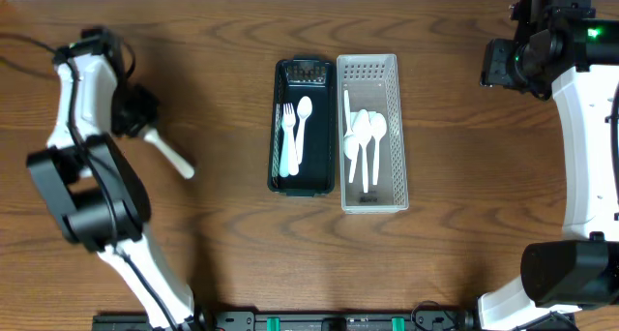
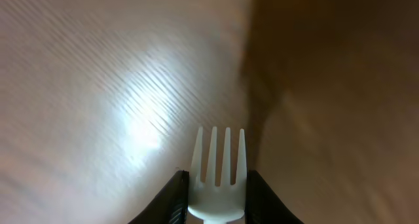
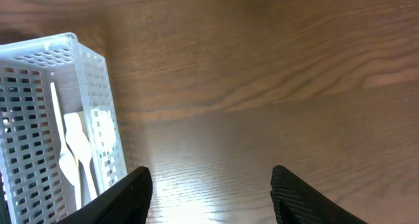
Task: Pack container
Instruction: 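Carry the last white fork into the dark green basket and release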
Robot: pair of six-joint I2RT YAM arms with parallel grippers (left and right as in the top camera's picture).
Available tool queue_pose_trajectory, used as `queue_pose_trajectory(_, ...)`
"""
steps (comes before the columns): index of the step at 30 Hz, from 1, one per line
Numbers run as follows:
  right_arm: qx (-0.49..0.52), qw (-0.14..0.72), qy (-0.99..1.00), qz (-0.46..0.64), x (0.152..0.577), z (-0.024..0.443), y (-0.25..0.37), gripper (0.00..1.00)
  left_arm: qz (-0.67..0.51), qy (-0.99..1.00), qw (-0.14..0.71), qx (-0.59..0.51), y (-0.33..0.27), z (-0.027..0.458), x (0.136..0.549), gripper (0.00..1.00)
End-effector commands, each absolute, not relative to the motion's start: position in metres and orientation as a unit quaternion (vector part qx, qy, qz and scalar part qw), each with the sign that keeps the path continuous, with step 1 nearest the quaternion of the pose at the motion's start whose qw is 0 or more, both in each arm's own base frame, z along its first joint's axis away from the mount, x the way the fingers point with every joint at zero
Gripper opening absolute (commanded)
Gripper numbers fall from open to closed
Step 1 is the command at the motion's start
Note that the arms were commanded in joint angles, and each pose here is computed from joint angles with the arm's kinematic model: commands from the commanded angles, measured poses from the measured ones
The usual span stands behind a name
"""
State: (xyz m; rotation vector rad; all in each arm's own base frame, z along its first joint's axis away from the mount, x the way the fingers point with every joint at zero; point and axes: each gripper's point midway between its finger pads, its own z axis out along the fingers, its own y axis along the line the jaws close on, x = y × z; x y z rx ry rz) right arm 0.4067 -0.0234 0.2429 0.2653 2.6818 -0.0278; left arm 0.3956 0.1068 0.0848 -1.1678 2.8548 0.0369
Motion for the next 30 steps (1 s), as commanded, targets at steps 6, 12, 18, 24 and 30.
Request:
queue_pose_trajectory(6,0.101,0.231,0.968,-0.017,0.41,0.246,-0.032,0.61,-0.04,0.952,0.223,-0.205,-0.014,0.233,0.404,0.25)
queue_pose_trajectory(12,0.101,0.233,0.967,-0.017,0.411,0.247,-0.032,0.62,-0.083,0.953,0.271,-0.102,-0.104,0.254,0.408,0.25)
queue_pose_trajectory(18,0.101,0.233,0.967,-0.017,0.411,0.247,-0.032,0.62,-0.08,0.969,0.229,-0.046,-0.157,0.204,0.419,0.25)
queue_pose_trajectory(24,0.101,0.233,0.967,-0.018,0.411,0.247,-0.032,0.62,-0.047,0.987,0.15,-0.033,-0.171,0.129,0.423,0.25)
queue_pose_trajectory(30,0.101,0.231,0.968,-0.017,0.41,0.246,-0.032,0.62,-0.027,0.994,0.107,-0.017,-0.175,0.088,0.42,0.28)
